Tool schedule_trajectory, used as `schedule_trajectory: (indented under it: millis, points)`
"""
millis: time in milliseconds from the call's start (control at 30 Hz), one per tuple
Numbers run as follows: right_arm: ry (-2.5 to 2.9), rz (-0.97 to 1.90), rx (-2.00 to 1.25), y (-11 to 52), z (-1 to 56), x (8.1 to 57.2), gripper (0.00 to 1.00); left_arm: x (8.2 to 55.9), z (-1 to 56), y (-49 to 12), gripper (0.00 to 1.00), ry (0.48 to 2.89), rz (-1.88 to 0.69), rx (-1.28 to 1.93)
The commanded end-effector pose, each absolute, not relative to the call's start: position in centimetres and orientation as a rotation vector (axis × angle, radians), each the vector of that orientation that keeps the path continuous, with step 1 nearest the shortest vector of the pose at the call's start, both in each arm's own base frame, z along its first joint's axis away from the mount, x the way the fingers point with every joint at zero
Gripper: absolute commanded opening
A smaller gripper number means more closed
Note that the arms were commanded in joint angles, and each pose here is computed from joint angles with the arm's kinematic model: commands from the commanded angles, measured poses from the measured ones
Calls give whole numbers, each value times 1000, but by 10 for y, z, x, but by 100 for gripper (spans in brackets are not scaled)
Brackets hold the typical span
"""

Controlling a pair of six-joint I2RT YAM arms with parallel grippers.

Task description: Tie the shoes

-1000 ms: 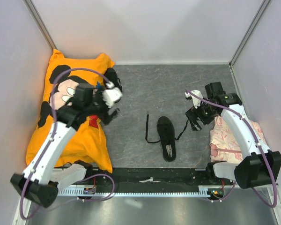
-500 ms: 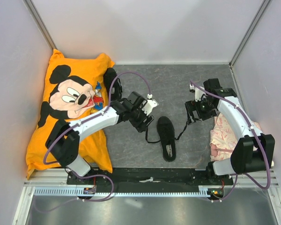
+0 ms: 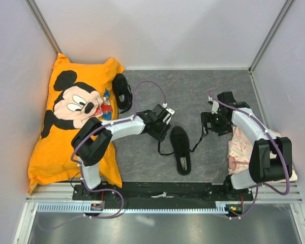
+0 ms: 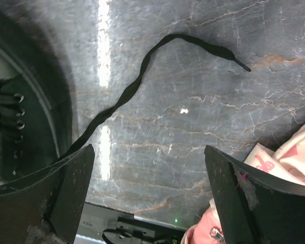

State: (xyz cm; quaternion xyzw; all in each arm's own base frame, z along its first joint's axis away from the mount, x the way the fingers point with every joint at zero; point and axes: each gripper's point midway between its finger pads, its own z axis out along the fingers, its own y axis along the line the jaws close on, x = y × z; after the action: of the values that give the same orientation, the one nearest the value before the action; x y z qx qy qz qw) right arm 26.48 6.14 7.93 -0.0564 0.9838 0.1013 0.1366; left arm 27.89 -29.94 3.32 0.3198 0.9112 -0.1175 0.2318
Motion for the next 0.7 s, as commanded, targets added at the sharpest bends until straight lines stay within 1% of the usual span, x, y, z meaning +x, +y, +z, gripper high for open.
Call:
schedule_trajectory:
  millis: [0, 67, 167, 233, 267, 300, 367, 400, 500, 533, 567, 633, 667]
  points:
    - [2824, 241, -70, 56, 70, 278, 96, 299, 29, -314, 59, 2499, -285, 731]
    - [2833, 240, -60, 56, 64, 278, 96, 300, 23, -314, 57, 2513, -264, 713]
    - [2841, 231, -49, 56, 57, 281, 94, 301, 10, -311, 45, 2549, -225, 702]
    - [2848, 244, -33, 58, 51, 284, 92, 300, 4, -308, 34, 2587, -199, 691]
    - [2853, 264, -29, 60, 49, 284, 89, 299, 4, -309, 28, 2598, -204, 693]
    - [2849, 270, -21, 62, 47, 288, 88, 298, 5, -310, 19, 2600, -213, 698]
    - [2863, 276, -15, 66, 40, 292, 82, 297, 9, -310, 6, 2597, -226, 707]
    - [2854, 273, -16, 67, 38, 296, 80, 295, 12, -310, 2, 2593, -237, 710]
    - [2851, 249, -13, 72, 28, 306, 73, 293, 32, -313, 1, 2526, -307, 723]
    - [2844, 250, -26, 78, 28, 309, 72, 295, 51, -315, 2, 2469, -343, 723]
    - [2840, 253, -20, 81, 27, 311, 70, 298, 60, -320, 2, 2425, -375, 719]
    - [2830, 230, -22, 85, 24, 318, 67, 294, 67, -318, 2, 2394, -401, 733]
    - [2826, 228, -13, 86, 23, 320, 64, 294, 77, -320, 2, 2365, -423, 727]
